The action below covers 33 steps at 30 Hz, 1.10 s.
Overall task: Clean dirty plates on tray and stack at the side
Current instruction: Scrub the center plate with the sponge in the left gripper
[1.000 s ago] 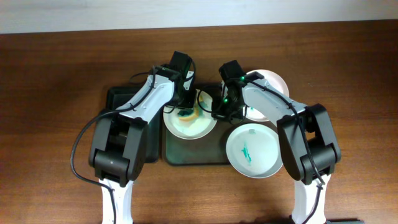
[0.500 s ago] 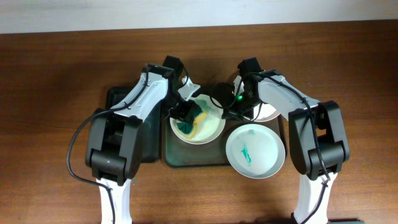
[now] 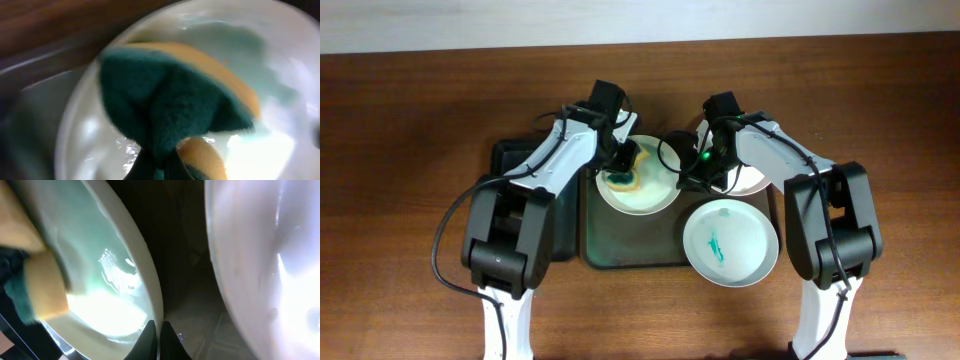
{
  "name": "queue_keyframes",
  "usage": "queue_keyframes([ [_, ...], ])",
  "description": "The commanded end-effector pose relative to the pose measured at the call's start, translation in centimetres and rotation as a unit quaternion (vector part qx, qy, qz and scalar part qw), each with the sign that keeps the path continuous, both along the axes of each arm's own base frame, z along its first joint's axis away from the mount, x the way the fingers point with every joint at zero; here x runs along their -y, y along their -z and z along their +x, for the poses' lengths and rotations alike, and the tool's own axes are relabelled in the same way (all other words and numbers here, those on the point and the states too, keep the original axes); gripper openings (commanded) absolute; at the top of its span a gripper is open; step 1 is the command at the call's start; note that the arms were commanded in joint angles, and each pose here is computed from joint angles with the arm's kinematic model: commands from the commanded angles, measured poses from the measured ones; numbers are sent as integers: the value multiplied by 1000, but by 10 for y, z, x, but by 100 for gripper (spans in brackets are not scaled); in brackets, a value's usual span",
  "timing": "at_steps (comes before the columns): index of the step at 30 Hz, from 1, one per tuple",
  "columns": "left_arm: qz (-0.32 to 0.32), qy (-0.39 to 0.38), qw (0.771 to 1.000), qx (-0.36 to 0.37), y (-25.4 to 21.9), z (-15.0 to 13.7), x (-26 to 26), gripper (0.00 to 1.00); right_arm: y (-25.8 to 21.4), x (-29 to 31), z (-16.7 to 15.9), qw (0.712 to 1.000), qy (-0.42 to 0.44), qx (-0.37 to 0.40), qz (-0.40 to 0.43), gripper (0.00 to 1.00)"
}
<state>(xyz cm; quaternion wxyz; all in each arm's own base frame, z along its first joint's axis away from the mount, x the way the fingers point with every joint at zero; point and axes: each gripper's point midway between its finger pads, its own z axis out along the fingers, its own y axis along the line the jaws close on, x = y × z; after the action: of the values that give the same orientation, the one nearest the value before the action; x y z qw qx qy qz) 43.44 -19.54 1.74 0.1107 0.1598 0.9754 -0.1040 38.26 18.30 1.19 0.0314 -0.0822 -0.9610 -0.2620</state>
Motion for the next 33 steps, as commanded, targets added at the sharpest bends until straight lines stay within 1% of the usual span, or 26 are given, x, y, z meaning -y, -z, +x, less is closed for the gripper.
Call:
queue_keyframes([
  [1, 144, -92, 985, 25, 8, 8, -57, 0, 9, 6, -2, 1000, 4, -10, -11, 4],
  [3, 142, -64, 988, -7, 11, -9, -50, 0, 9, 6, -2, 1000, 4, -9, -11, 4],
  [5, 113, 9, 993, -43, 14, -30, -32, 0, 9, 6, -2, 1000, 4, -9, -11, 4],
  [7, 60, 120, 988, -74, 13, -53, -6, 0, 9, 6, -2, 1000, 4, -9, -11, 4],
  [8, 29, 190, 977, -88, 11, -70, 9, 0, 9, 6, -2, 1000, 4, -9, -11, 4],
  [11, -2, 257, 961, -99, 8, -88, 27, 0, 9, 6, -2, 1000, 4, -9, -11, 4],
  [14, -19, 286, 955, -83, 6, -88, 39, 0, 9, 6, -2, 1000, 4, -9, -11, 4],
  [17, -25, 287, 956, -50, 5, -74, 46, 0, 9, 6, -2, 1000, 4, -10, -11, 4],
  [20, -26, 268, 963, -1, 3, -49, 53, 0, 9, 6, -2, 1000, 4, -10, -11, 4],
  [24, 34, 194, 979, 58, 3, -11, 41, 0, 9, 6, -2, 1000, 4, -10, -11, 4],
  [28, 104, 84, 986, 104, -2, 20, 15, 0, 9, 6, -2, 1000, 4, -10, -11, 4],
  [30, 130, 34, 984, 113, -4, 26, 2, 0, 9, 7, -2, 1000, 4, -10, -13, 4],
  [33, 131, 2, 987, 96, -11, 23, -2, 0, 9, 7, -2, 1000, 4, -10, -13, 4],
])
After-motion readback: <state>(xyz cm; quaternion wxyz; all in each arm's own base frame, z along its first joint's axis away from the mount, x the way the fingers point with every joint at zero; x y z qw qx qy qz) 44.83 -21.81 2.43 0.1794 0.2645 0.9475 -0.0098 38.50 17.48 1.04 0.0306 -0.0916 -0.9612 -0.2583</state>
